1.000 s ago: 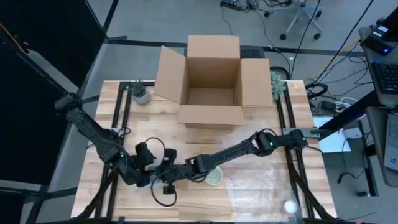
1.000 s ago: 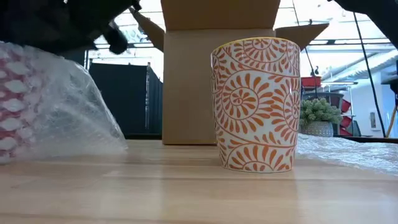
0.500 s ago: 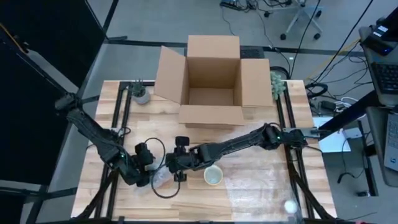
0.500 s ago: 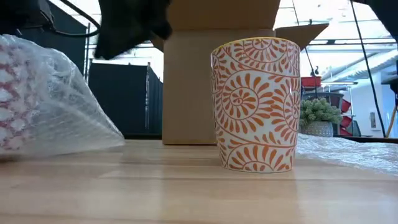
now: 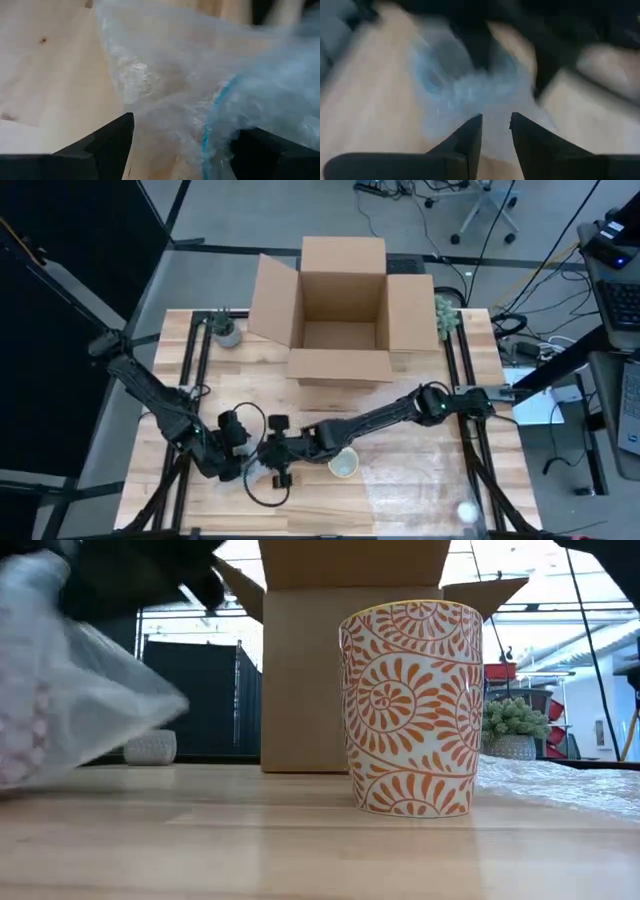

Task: Wrap mug
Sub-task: Wrap the red mug with the bubble wrap

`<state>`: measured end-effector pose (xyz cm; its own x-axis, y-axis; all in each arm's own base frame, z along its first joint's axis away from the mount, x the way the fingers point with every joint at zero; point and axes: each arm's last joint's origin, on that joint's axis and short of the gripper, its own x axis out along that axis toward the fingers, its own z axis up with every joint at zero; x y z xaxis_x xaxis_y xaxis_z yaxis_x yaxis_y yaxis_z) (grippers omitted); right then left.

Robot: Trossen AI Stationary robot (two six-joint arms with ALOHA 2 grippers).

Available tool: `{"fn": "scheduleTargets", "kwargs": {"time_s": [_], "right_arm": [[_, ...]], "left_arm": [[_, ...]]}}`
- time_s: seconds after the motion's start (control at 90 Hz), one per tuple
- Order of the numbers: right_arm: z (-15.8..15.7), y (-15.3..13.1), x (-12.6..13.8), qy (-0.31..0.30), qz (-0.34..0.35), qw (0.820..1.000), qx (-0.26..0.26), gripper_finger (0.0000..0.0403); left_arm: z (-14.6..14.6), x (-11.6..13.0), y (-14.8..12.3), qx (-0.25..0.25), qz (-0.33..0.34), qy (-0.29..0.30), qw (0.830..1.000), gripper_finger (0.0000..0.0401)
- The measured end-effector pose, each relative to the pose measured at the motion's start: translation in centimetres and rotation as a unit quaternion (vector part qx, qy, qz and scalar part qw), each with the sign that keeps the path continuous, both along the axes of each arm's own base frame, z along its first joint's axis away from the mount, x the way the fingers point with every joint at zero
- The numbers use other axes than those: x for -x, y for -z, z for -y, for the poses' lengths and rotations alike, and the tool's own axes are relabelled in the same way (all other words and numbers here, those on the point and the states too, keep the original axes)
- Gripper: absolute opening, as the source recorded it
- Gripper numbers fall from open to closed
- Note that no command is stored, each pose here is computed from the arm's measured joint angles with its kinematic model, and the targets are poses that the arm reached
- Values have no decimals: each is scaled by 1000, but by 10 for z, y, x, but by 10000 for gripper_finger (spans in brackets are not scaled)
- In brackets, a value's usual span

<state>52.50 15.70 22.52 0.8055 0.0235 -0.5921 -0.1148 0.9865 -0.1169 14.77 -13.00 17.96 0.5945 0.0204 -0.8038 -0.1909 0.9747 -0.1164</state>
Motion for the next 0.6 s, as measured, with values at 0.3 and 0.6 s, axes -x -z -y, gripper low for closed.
{"fn": "scheduleTargets", "kwargs": {"time_s": [0.3,0.6], "right_arm": [[2,0,-9,-1,46,999,-19,61],[-3,37,-19,0,29,999,-43,45]], "left_arm": [[0,-2,-1,6,6,-5,1000,270],[-2,-4,0,7,2,-7,1000,270]]}}
